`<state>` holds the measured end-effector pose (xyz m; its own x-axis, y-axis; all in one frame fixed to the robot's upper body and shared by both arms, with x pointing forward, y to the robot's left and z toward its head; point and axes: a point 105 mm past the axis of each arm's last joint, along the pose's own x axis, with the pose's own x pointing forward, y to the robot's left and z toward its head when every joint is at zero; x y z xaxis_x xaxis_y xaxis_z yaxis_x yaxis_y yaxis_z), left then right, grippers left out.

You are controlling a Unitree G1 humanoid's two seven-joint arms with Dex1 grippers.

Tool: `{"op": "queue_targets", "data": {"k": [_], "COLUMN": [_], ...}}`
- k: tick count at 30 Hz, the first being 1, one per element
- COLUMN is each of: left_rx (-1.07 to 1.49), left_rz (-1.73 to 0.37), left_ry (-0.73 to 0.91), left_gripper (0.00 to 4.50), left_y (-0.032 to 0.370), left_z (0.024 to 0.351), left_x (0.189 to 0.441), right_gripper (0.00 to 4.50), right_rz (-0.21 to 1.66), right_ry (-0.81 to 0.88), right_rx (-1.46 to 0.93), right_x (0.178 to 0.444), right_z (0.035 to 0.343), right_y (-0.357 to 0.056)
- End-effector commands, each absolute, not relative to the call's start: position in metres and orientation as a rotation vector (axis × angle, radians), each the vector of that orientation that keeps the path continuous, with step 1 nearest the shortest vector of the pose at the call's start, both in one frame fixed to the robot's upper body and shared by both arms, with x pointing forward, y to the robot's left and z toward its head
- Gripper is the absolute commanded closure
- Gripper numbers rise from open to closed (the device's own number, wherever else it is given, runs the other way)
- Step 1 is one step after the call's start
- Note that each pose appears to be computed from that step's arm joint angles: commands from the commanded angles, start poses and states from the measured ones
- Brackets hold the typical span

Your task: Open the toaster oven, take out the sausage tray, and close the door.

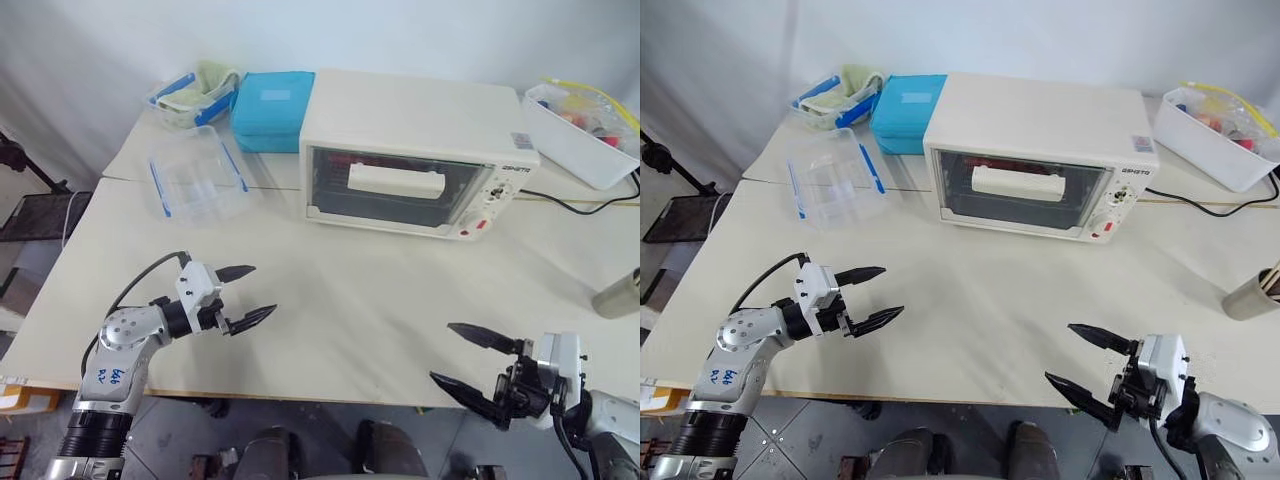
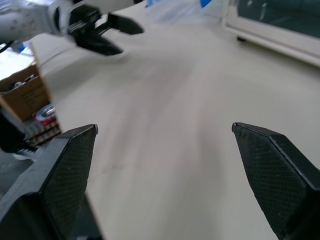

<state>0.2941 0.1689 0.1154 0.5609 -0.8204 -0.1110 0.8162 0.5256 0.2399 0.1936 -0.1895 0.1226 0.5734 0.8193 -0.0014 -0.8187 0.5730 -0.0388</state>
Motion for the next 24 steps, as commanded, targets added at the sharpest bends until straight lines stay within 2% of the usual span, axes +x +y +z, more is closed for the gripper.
{"op": "queue_targets", "data": {"k": [1, 4, 5, 9, 13, 16, 24], "left_rx": [0.251, 0.181, 0.155, -0.026, -0.013, -0.008, -0.019], "left_rz": [-0.958, -0.896, -0.891, -0.847, -0.909, -0.930, -0.969], "left_ry": [-0.066, -0.080, -0.026, -0.123, -0.086, -0.108, -0.127], "left_gripper": [0.04, 0.04, 0.04, 0.04, 0.04, 0.04, 0.04], "left_y": [0.174, 0.182, 0.187, 0.209, 0.202, 0.194, 0.181], "left_z": [0.130, 0.140, 0.138, 0.174, 0.177, 0.182, 0.186], "left_x": [0.294, 0.298, 0.299, 0.304, 0.298, 0.296, 0.291], "right_gripper": [0.00, 0.00, 0.00, 0.00, 0.00, 0.00, 0.00], "right_rz": [0.946, 0.896, 0.874, 0.796, 0.773, 0.768, 0.811], "right_ry": [-0.050, -0.107, -0.139, -0.173, -0.253, -0.264, -0.290], "right_rx": [-0.015, 0.015, 0.034, 0.069, 0.134, 0.139, 0.158], "right_x": [0.199, 0.213, 0.220, 0.252, 0.276, 0.292, 0.313], "right_z": [0.136, 0.151, 0.159, 0.187, 0.210, 0.216, 0.230], "right_y": [-0.187, -0.185, -0.186, -0.185, -0.180, -0.176, -0.164]}}
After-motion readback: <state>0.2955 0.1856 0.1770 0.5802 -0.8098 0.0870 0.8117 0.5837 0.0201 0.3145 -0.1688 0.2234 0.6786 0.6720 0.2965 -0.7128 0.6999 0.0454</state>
